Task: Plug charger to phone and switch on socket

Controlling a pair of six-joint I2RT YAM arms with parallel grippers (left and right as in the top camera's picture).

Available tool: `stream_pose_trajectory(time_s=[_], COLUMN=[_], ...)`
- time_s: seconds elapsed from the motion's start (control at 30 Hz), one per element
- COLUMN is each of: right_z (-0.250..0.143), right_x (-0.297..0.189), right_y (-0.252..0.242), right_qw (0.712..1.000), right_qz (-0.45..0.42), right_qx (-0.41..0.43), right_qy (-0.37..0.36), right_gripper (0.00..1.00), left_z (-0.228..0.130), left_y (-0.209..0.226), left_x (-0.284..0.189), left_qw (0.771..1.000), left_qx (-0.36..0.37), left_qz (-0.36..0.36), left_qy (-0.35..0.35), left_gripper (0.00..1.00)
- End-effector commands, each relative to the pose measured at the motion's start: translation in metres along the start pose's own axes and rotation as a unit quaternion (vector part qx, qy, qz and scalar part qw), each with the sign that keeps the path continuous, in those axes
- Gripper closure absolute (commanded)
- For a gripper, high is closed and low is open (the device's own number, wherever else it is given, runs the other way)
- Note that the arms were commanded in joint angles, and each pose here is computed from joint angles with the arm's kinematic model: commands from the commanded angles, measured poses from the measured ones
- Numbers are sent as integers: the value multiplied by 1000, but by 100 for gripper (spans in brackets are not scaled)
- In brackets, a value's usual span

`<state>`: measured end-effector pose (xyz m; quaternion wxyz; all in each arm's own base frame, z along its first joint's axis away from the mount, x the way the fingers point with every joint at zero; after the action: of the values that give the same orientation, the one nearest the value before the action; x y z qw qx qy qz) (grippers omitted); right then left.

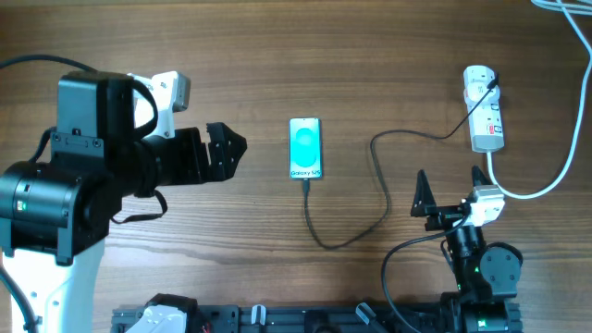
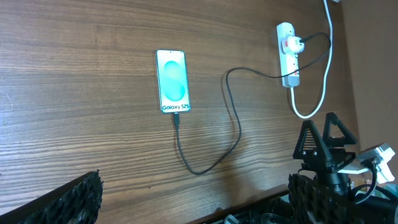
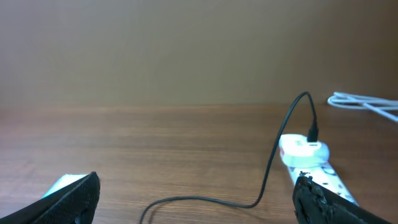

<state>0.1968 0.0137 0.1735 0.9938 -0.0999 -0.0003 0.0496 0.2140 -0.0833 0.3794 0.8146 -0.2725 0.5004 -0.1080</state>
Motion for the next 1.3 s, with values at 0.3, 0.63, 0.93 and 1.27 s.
stream_pose_trajectory(time_s=[0.3,0.63,0.93,1.27], right_z=[0,0,0,0], right_x=[-1,-1,-1,-1], right_y=[-7,-8,-7,-7], right_qw=[999,999,999,999], right_qz=[-21,-24,-23,-23], right_qx=[-33,-35,-35,-35], right_qy=[1,1,0,0], right_gripper=[0,0,0,0], left_z=[1,1,1,1], left_y=[0,0,0,1], left_x=[0,0,0,0], left_qw=[1000,1000,1000,1000], left_qx=[9,9,9,9], left_qz=[1,1,1,1], left_qy=[-3,-3,-3,-3], left_gripper=[0,0,0,0])
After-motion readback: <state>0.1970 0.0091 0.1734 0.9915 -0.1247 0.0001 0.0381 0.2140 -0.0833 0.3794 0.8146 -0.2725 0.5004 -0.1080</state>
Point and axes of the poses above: each gripper's point midway between its finger pads, its own x axis out along the fingers, its own y axis along the line the jaws close on, z = x × y, the point moved 5 cm from there along -x, back along the fingers, and after that the axes turned 14 degrees about -x, right-handed, at the moved point
